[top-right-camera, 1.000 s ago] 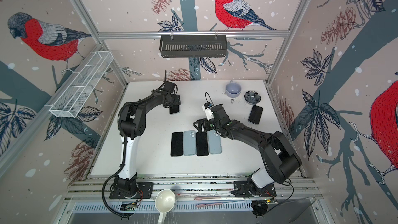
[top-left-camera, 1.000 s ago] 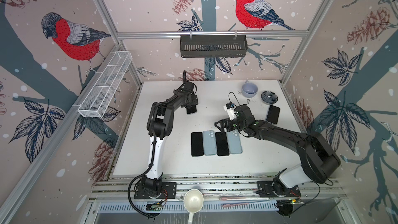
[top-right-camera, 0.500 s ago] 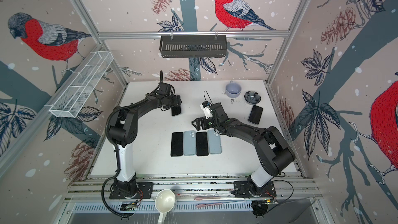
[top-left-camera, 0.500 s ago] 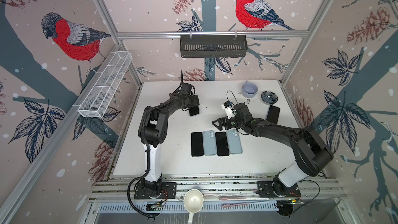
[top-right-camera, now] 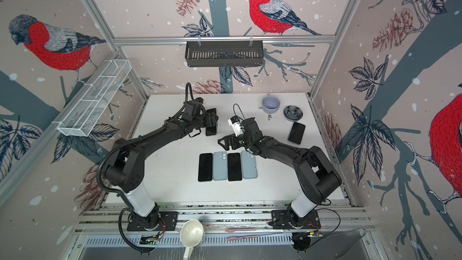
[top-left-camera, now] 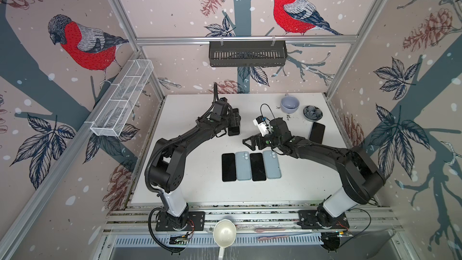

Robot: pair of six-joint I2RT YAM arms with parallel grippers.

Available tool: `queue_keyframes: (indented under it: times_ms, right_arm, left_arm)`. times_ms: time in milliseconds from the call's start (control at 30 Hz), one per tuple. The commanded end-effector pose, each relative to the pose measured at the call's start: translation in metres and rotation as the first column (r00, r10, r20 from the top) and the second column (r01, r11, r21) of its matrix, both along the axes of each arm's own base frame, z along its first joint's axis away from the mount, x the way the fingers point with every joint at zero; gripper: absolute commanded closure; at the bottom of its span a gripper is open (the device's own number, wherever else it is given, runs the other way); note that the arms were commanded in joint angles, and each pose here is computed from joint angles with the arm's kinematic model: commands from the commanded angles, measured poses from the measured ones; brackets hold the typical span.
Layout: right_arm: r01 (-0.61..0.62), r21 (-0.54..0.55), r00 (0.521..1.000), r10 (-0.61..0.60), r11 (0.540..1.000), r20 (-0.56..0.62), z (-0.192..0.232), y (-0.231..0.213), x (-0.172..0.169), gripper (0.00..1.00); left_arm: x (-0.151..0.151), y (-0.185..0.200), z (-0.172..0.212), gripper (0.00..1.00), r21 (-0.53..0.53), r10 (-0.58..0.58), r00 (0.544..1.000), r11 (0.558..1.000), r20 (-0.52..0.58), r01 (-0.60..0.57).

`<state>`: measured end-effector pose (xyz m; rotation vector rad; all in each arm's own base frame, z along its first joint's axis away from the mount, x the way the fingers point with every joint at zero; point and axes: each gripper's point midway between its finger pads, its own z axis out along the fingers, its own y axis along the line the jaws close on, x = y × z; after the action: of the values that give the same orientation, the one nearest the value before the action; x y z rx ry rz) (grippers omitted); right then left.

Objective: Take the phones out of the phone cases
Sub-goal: 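Lift the cased phone toward the right gripper while the right closes on its edge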

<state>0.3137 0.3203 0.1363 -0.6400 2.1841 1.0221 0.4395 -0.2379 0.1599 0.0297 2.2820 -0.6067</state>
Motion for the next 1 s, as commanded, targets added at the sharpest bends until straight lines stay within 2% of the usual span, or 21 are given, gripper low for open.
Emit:
queue_keyframes:
  times_ms: [0,367,567,967]
  right_arm:
    - [-0.028,0.018,0.998,0.027,0.999,0.049,0.016,0.005,-0.002,0.05]
    - [-0.02,0.059,0.998,0.016,0.998,0.068,0.041,0.009,-0.011,0.11]
    - [-0.02,0.078,0.998,0.015,0.997,0.065,0.048,0.008,-0.019,0.23]
    - [-0.011,0.096,0.998,0.005,0.995,0.064,0.06,0.004,-0.033,0.62]
  left_arm:
    - [0.002,-0.01,0.04,0.52,-0.075,0.019,0.989,0.997,0.144,-0.008]
    - [-0.053,-0.041,0.08,0.53,-0.123,-0.016,0.967,0.991,0.256,0.049]
    - [-0.075,-0.049,0.095,0.54,-0.146,-0.019,0.957,0.987,0.29,0.064]
    - [-0.102,-0.055,0.11,0.55,-0.164,-0.016,0.939,0.984,0.343,0.077]
